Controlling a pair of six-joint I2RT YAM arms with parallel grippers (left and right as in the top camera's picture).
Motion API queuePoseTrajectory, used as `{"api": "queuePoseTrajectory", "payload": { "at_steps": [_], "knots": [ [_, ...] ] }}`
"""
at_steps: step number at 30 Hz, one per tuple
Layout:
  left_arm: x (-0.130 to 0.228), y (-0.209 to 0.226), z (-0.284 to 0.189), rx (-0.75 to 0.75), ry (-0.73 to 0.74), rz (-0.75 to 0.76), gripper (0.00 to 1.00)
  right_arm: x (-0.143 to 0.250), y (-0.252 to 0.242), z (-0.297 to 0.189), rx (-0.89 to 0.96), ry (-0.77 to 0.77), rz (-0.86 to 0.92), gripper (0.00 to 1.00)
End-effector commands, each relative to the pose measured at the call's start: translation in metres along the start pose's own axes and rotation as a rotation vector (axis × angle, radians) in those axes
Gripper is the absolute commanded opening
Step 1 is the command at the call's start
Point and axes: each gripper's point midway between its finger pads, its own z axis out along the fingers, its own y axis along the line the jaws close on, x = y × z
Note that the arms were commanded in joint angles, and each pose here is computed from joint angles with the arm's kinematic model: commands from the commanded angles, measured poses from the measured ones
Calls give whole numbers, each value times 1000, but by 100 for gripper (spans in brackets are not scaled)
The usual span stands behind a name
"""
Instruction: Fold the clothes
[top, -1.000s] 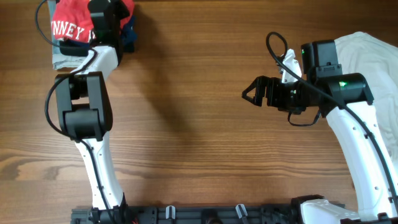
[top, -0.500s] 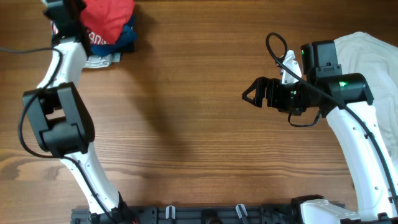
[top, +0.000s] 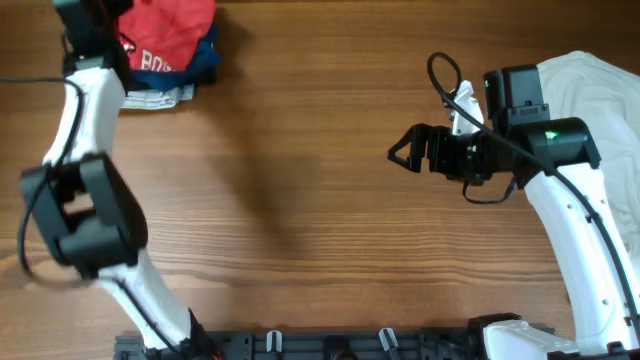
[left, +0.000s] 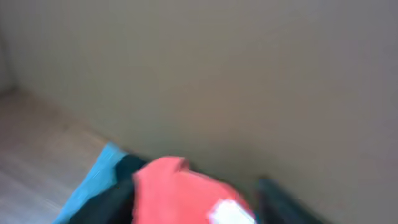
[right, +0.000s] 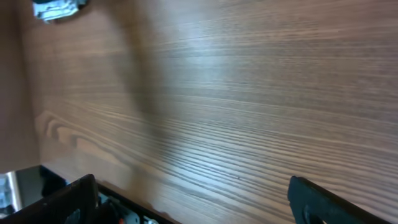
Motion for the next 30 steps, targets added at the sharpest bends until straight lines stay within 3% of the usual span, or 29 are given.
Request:
{"api": "queuePoseTrajectory", "payload": {
  "at_steps": [1, 7, 11, 16, 23, 25, 30],
  "knots": [
    [-66, -87, -94, 243, 12, 11, 100, 8, 17, -2, -105, 34, -5, 93],
    [-61, -125, -251, 400, 293, 19, 100, 20, 49, -14, -281, 69, -28, 91],
    [-59, -113, -362, 432, 385, 10, 100, 30, 63, -44, -296, -10, -90, 90],
    [-15, -90, -462, 442, 535, 34, 100, 75, 39, -104, -69, -233, -117, 88],
    [58, -56, -517, 490, 618, 47, 100, 148, 14, -165, 53, -522, -147, 89],
    [79, -45, -526, 506, 606, 45, 100, 155, -1, -181, 119, -642, -128, 99],
    [92, -29, -541, 546, 455, 52, 100, 153, -37, -203, 208, -815, 184, 100]
  ]
}}
